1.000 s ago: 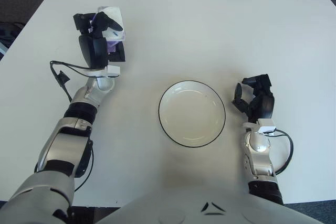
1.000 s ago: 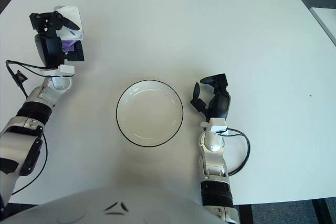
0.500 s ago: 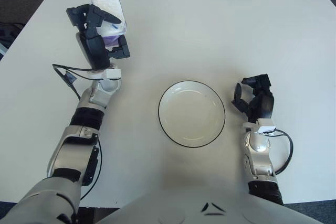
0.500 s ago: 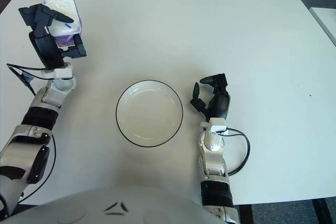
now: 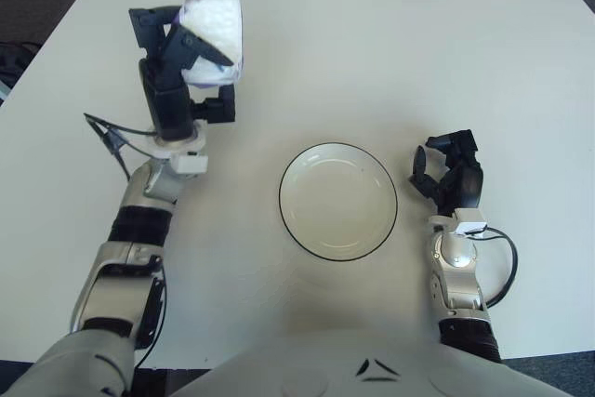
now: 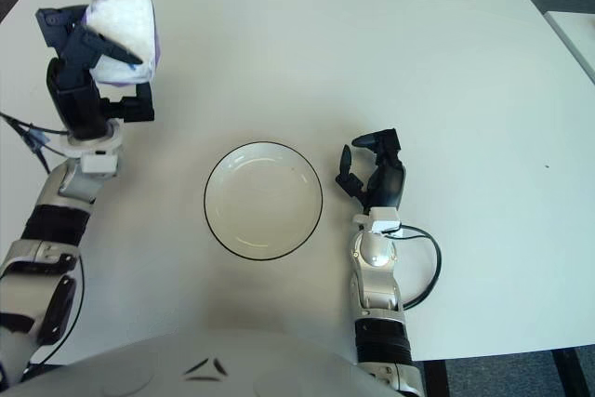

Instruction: Put the tissue paper into the plate.

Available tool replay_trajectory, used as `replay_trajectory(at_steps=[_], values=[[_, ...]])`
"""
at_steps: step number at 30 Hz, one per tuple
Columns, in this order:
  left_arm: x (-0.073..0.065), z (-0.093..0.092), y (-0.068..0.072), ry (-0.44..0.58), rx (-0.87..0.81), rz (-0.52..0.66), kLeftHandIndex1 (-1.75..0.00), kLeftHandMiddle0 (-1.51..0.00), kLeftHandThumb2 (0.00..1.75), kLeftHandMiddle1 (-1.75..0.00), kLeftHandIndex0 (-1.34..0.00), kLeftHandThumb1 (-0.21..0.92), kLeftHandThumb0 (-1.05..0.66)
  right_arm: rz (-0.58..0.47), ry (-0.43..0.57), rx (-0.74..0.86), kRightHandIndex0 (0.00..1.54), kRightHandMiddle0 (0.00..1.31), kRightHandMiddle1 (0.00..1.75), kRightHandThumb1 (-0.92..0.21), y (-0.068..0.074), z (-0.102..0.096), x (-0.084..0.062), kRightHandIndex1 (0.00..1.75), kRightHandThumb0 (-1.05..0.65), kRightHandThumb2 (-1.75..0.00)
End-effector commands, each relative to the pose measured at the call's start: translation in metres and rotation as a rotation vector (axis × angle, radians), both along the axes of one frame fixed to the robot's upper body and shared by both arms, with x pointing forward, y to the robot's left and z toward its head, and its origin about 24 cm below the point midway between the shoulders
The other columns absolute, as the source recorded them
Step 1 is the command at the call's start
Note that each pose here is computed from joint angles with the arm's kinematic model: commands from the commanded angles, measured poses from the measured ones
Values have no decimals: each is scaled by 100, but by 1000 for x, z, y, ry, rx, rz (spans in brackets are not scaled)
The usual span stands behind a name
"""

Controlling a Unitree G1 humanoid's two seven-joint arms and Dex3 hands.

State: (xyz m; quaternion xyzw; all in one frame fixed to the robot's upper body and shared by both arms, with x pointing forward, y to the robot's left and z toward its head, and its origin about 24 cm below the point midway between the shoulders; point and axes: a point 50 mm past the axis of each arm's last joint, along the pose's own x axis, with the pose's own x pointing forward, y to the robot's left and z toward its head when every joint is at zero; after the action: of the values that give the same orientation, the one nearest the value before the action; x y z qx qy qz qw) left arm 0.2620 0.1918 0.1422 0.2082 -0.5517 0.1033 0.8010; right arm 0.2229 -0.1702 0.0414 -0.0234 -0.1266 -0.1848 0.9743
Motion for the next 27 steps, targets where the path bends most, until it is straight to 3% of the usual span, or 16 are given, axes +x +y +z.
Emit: replay_trajectory(at_steps=[1,27], values=[[-9,-33,19,147,-50,33,-175,-95,175,-163,-72,-10,0,-9,226,18,54,36,175,-64,0,-43,-15,130,-39,-92],[-5,-36,23,169,-65,15,-175,-95,175,-163,-72,-10,0,-11,219,31,54,36,175,-64,2,-44,-11,133,-39,-91]])
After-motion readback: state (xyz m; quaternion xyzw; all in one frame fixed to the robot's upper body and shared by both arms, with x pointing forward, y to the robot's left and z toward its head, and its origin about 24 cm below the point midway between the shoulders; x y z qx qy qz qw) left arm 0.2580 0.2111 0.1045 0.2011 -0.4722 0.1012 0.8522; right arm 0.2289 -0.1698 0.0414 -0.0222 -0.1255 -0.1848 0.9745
